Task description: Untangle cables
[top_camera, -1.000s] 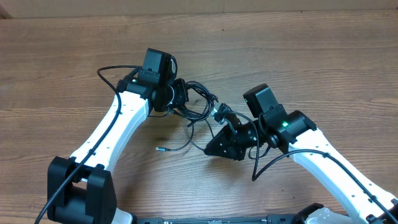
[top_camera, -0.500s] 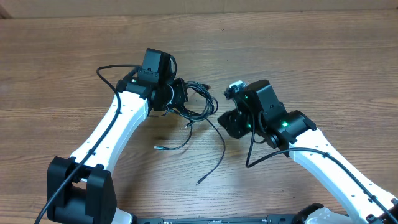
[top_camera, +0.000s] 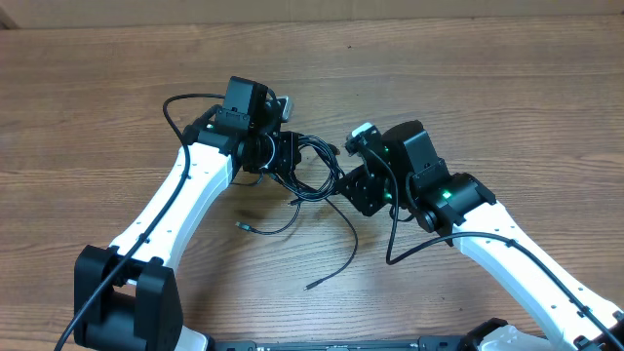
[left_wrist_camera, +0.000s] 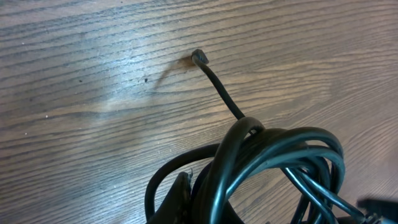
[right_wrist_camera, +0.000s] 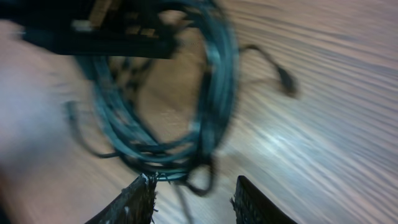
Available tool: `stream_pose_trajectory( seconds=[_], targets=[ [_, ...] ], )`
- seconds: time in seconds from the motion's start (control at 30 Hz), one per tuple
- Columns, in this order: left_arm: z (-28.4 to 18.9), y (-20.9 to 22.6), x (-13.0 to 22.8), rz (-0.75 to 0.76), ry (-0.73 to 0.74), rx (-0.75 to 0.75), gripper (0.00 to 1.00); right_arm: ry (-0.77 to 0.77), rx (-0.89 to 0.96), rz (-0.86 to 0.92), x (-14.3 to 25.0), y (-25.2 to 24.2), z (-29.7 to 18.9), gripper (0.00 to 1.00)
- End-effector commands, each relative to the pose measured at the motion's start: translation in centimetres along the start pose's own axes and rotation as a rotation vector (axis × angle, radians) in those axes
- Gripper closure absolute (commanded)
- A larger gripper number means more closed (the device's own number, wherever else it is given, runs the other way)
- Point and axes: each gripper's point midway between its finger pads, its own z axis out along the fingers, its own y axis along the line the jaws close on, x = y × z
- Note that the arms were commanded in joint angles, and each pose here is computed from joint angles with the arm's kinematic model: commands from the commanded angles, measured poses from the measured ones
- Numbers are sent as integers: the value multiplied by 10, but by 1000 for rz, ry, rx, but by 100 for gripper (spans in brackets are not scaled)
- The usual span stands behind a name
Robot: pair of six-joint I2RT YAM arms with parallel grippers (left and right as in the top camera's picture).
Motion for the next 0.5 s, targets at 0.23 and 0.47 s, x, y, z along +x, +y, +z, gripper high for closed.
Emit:
stream_pose_trajectory(
  seconds=[0.23, 0.47],
  targets=[
    [-10, -13, -10, 75, -30, 47, 96, 11, -162, -36, 0, 25, 7, 68],
    [-10, -22, -7, 159, -19, 101, 96, -8, -165, -9, -6, 22, 6, 68]
  ],
)
